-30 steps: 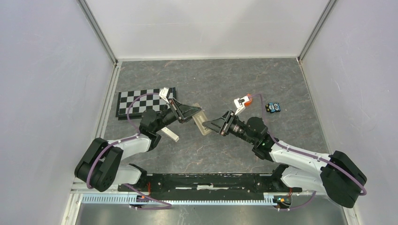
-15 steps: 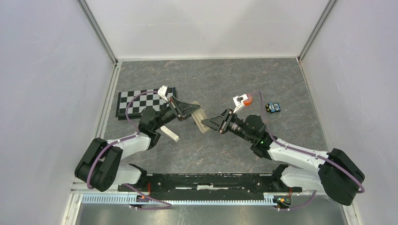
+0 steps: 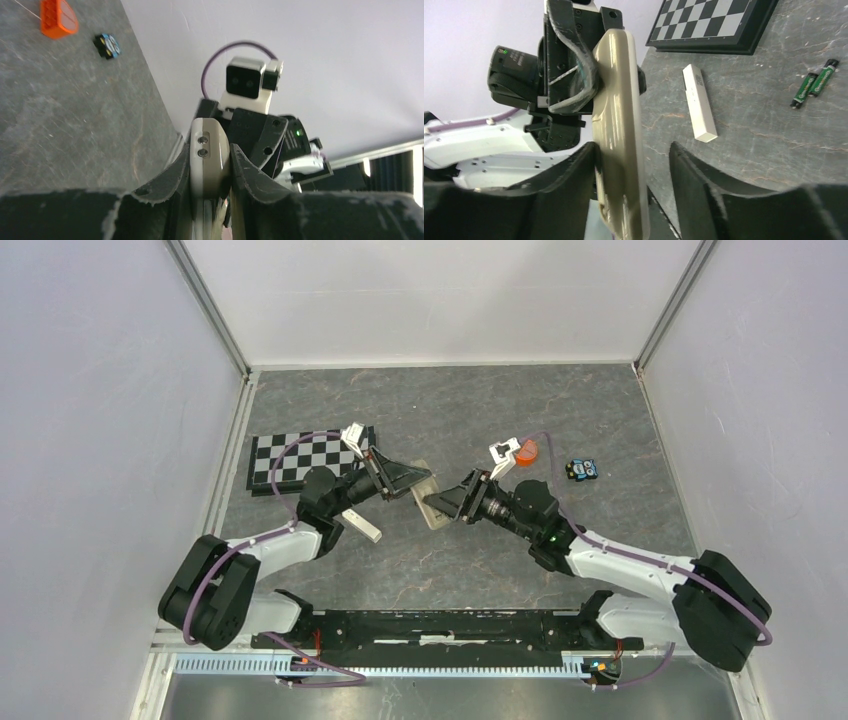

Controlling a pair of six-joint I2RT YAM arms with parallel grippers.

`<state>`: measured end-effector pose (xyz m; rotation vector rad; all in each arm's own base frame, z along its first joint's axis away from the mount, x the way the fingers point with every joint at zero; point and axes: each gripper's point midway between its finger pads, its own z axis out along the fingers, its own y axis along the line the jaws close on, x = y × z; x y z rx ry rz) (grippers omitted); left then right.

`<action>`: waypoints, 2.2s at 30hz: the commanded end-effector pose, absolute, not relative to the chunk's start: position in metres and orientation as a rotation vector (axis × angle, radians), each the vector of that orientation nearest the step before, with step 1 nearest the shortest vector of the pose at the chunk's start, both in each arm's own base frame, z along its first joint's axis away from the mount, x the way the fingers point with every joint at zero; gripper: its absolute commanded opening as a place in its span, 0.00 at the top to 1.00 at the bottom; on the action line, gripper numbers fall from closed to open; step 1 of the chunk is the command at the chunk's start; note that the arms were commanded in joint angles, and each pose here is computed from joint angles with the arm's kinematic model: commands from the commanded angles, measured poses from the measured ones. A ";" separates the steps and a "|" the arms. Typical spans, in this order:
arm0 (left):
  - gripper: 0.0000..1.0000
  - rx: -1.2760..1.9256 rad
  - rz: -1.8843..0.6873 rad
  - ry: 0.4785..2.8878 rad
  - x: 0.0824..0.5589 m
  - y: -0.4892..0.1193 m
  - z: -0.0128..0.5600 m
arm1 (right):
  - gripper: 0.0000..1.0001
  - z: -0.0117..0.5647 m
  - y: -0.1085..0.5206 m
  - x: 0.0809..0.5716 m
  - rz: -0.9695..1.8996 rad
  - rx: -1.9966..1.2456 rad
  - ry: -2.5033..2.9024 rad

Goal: Load the batteries into the remote control

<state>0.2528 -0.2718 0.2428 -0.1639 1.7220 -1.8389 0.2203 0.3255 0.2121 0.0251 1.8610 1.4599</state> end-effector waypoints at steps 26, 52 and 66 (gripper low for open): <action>0.65 0.269 -1.796 1.645 0.211 -0.287 0.285 | 0.76 0.262 0.337 0.183 1.459 -0.588 1.623; 0.00 -0.464 -0.504 2.165 0.268 -0.135 0.152 | 0.92 0.094 0.018 0.289 -0.763 -0.062 2.330; 0.00 -0.405 -0.540 2.193 0.266 -0.144 0.153 | 0.67 0.046 0.011 0.278 -0.834 -0.184 2.489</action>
